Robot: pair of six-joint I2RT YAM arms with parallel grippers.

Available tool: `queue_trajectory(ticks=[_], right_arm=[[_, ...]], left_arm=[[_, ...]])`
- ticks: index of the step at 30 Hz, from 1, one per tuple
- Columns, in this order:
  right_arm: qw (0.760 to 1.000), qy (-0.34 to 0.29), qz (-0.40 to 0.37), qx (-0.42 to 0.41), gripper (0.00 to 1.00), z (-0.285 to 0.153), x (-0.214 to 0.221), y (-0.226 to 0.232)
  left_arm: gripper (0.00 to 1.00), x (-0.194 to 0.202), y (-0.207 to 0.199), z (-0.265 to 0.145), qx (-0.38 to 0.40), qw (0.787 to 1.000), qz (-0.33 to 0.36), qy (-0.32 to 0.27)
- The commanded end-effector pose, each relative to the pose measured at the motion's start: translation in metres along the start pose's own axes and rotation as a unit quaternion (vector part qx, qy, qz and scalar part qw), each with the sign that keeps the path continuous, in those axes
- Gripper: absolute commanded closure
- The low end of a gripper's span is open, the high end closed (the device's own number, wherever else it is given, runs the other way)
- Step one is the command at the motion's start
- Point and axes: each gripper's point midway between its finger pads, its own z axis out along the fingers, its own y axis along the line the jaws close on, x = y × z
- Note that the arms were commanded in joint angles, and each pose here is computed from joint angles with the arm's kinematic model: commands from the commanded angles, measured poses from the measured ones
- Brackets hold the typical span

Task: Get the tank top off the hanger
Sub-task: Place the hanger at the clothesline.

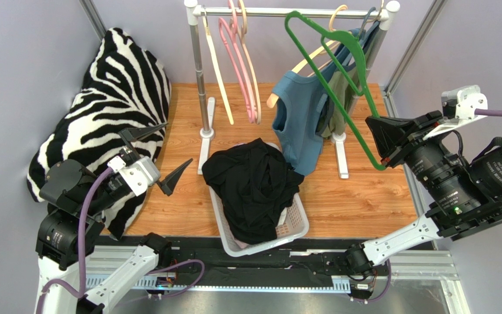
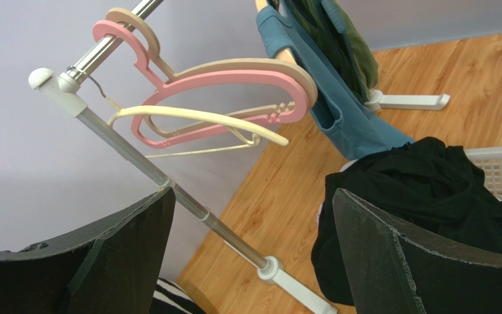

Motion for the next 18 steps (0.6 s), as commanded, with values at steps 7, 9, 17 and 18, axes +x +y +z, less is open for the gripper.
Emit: queue_trajectory(ticks=[7, 9, 17, 18], right_arm=[[0.999, 0.025, 0.045, 0.009, 1.0, -0.007, 0.03, 0.053], [0.998, 0.026, 0.048, 0.019, 1.0, -0.007, 0.03, 0.055], [0.993, 0.042, 0.078, 0.08, 1.0, -0.012, 0.053, 0.029], [0.992, 0.045, 0.084, 0.088, 1.0, -0.012, 0.056, 0.025]], left_arm=[[0.01, -0.001, -0.005, 0.003, 0.015, 1.0, -0.002, -0.01], [0.01, 0.0, -0.007, 0.004, 0.018, 1.0, -0.004, -0.011], [0.01, -0.001, -0.011, 0.003, 0.024, 1.0, -0.004, -0.018], [0.01, -0.001, -0.011, 0.003, 0.024, 1.0, -0.005, -0.019]])
